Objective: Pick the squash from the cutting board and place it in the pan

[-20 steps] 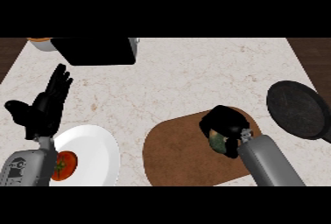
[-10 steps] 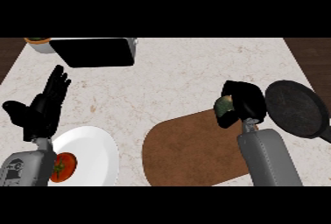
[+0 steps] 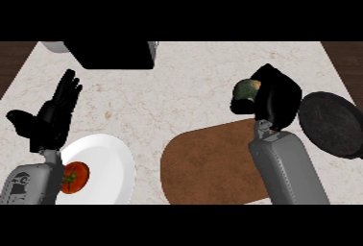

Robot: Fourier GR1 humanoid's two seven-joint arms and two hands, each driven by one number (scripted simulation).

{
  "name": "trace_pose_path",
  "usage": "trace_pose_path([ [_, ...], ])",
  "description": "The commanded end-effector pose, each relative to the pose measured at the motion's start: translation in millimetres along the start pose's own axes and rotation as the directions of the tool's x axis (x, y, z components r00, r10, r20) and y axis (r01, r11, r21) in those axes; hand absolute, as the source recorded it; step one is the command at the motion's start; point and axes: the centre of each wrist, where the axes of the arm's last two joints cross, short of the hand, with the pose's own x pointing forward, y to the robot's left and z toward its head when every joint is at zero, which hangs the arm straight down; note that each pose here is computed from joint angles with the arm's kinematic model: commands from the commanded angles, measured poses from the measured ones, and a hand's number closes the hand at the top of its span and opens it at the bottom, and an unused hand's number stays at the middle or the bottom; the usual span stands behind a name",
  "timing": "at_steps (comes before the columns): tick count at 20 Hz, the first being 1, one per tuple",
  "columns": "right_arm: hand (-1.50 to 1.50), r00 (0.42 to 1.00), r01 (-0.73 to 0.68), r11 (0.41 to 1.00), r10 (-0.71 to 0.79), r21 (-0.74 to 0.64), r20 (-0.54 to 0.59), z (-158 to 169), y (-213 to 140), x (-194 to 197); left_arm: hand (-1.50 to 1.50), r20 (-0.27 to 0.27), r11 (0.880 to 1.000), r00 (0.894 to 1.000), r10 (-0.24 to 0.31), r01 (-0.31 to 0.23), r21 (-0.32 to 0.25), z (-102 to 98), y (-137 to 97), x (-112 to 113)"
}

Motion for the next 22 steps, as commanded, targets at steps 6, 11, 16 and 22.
trace_pose_path([
  [6,1.50,0.960,0.225,0.961,-0.247,-0.163,-0.129,-35,-46,-58,0.00,0.007,1.000,1.000,0.002,-0.002,0.007,1,-5,4],
  [11,1.50,0.978,0.096,0.972,-0.133,-0.214,-0.163,-88,-40,-137,0.00,-0.010,1.000,1.000,0.000,0.000,-0.002,0,-7,-12],
  [16,1.50,0.973,-0.057,0.971,0.001,-0.234,-0.231,-115,-50,-211,0.00,0.000,1.000,1.000,-0.001,0.001,0.001,5,-7,5],
  [22,1.50,0.959,-0.093,0.965,0.020,-0.245,-0.284,-149,-30,-264,0.00,0.012,1.000,1.000,-0.001,0.001,0.000,-2,-10,7],
])
